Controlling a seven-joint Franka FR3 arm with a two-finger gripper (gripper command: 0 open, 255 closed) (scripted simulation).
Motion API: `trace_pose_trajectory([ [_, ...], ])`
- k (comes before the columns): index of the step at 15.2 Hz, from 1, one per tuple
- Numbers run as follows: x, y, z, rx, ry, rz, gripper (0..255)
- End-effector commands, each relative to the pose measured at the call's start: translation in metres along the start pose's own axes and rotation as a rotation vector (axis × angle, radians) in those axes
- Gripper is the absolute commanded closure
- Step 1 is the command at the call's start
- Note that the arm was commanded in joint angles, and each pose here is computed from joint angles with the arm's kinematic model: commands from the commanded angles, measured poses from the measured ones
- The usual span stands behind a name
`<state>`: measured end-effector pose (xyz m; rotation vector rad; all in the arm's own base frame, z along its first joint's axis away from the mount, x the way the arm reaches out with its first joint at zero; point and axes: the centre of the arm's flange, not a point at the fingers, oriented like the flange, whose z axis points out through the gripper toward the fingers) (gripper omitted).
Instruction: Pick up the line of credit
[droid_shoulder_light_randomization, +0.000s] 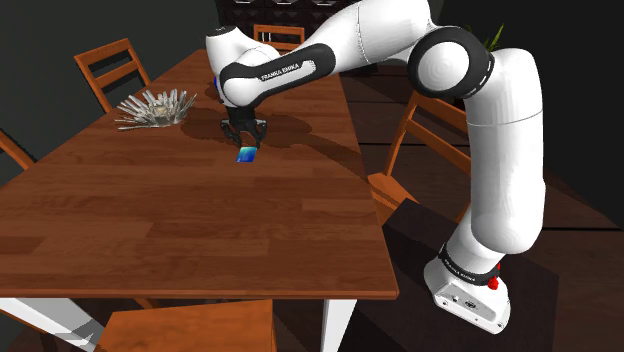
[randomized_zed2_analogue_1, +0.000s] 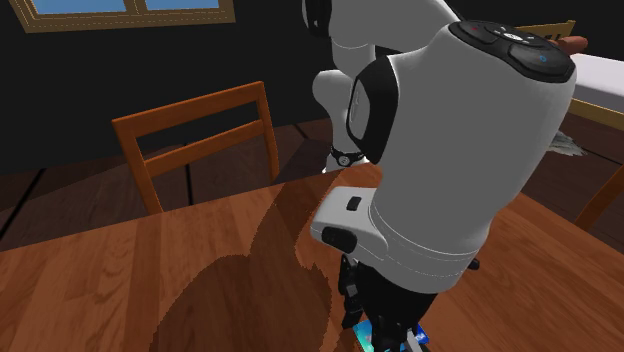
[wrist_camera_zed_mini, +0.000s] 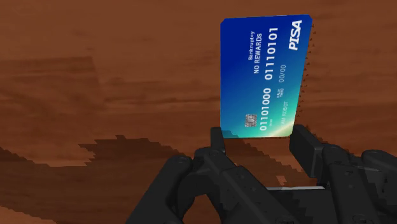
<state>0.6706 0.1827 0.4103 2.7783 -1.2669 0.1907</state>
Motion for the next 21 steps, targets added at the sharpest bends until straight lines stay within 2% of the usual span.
trace_pose_trajectory([
  [1, 0.000, 0.001, 0.003, -0.005, -0.002, 0.000, 255],
  [4, 0.001, 0.000, 0.002, -0.005, -0.002, 0.000, 255],
  [19, 0.012, 0.002, -0.076, -0.005, -0.002, 0.000, 255],
  [21, 0.012, 0.002, -0.077, -0.005, -0.002, 0.000, 255],
])
